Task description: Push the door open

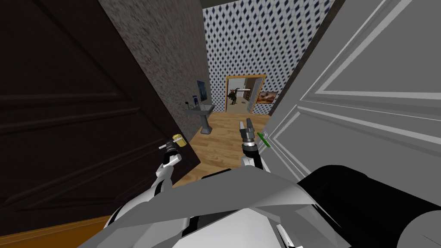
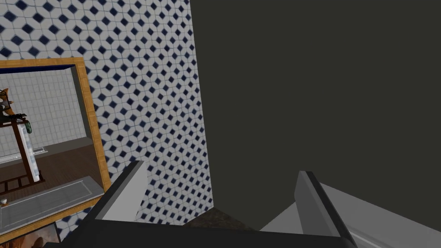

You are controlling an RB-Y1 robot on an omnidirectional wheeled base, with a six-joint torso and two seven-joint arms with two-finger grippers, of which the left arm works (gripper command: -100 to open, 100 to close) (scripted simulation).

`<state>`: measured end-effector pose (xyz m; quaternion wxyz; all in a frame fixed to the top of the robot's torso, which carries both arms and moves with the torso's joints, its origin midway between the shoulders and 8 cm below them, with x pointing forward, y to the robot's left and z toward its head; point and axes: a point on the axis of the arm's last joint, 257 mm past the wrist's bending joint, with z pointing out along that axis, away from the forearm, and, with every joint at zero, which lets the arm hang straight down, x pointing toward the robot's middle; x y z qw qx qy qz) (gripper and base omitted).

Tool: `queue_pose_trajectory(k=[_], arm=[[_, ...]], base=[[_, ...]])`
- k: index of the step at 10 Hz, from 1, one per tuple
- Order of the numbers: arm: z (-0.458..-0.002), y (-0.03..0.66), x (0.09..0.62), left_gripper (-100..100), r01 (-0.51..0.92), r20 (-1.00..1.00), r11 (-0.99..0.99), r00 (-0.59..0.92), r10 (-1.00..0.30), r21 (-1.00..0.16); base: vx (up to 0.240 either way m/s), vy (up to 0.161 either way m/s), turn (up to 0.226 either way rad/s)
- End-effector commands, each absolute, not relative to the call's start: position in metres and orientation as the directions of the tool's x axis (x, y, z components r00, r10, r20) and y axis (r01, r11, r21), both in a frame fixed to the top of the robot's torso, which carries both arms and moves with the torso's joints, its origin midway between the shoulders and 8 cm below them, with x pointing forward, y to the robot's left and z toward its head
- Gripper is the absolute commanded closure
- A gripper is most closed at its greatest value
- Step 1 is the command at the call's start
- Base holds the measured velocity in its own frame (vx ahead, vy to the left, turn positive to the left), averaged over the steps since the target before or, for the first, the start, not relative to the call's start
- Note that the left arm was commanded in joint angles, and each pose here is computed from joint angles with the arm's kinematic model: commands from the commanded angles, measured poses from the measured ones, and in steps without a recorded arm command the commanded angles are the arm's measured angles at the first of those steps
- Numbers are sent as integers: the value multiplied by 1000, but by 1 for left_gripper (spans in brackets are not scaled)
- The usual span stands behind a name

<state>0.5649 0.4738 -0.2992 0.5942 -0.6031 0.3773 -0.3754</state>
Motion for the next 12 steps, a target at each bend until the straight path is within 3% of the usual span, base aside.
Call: queue_pose_trajectory(k=[1,6,12], arm=[[-295,497,557,100,-4,0,-2,468,-884,-1000],[-294,521,546,100,-2,0,-1,508,-861,-1000],[-293,549,531,100,0,0,0,556,-831,-1000]], base=[[258,-83,93],[113,-32,36],[192,-53,66]])
